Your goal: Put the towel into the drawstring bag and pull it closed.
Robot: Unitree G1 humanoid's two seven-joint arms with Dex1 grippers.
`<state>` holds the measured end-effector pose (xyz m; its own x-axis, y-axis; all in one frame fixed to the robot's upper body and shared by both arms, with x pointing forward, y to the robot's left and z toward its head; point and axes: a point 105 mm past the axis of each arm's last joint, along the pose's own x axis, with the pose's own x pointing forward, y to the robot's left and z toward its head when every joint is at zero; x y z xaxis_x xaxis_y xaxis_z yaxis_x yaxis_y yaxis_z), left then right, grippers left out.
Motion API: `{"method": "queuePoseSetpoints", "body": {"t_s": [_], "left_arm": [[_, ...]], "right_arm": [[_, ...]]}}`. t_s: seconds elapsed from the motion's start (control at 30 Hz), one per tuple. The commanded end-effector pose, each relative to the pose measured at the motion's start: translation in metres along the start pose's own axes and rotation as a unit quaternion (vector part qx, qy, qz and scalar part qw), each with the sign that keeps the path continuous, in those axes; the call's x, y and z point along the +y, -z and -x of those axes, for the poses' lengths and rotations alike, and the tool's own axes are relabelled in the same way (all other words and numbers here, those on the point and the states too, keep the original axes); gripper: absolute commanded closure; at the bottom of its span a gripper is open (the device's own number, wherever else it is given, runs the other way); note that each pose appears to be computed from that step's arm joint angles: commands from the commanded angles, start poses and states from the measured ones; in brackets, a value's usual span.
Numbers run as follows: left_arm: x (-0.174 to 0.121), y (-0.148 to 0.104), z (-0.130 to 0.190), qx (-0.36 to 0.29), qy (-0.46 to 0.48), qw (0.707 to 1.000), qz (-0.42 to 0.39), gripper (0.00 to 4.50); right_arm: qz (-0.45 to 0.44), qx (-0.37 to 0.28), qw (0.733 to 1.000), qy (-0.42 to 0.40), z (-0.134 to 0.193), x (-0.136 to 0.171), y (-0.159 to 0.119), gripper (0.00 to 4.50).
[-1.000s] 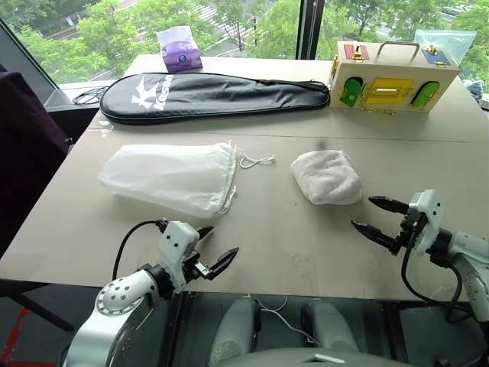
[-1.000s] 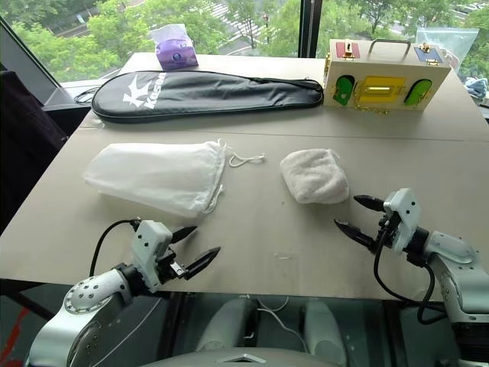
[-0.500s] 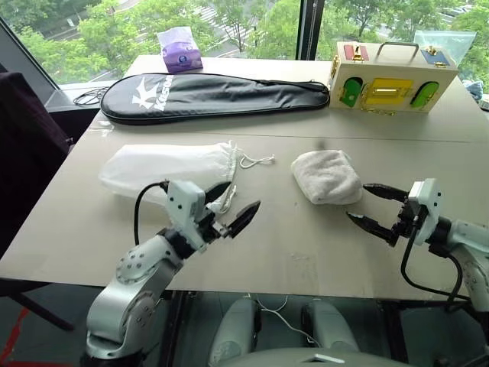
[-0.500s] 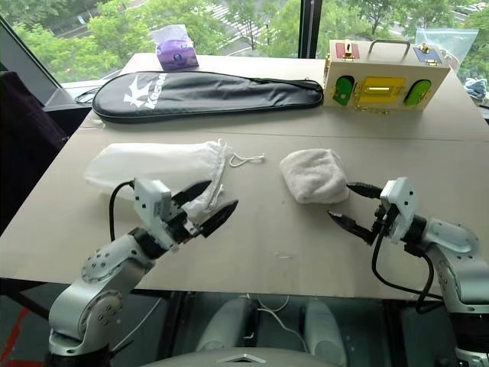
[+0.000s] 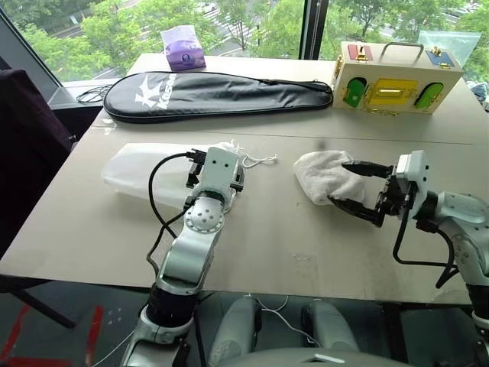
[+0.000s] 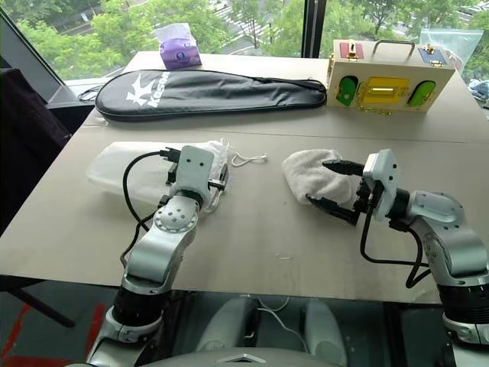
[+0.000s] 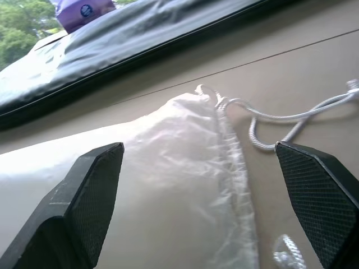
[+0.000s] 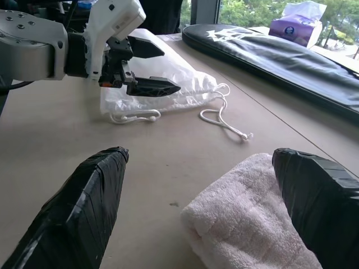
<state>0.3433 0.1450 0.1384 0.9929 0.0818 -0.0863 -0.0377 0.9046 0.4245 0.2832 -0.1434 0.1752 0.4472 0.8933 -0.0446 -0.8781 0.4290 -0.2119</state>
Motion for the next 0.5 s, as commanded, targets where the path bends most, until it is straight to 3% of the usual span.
{"method": "queuePoseSetpoints", "body": {"t_s": [0.03,0.5], "left_arm": [[-0.003,-0.004,0.002,-0.008,-0.007,1.000,-0.015,0.03],[-0.009,0.028,0.007,0.050,-0.023,0.998,-0.018,0.03]], "right_arm": [[0.030,-0.020,0.999,-0.021,-0.004,0.004,-0.021,0.08],[0.031,-0.006,0.999,-0.025,0.004,0.008,-0.023,0.08]]}}
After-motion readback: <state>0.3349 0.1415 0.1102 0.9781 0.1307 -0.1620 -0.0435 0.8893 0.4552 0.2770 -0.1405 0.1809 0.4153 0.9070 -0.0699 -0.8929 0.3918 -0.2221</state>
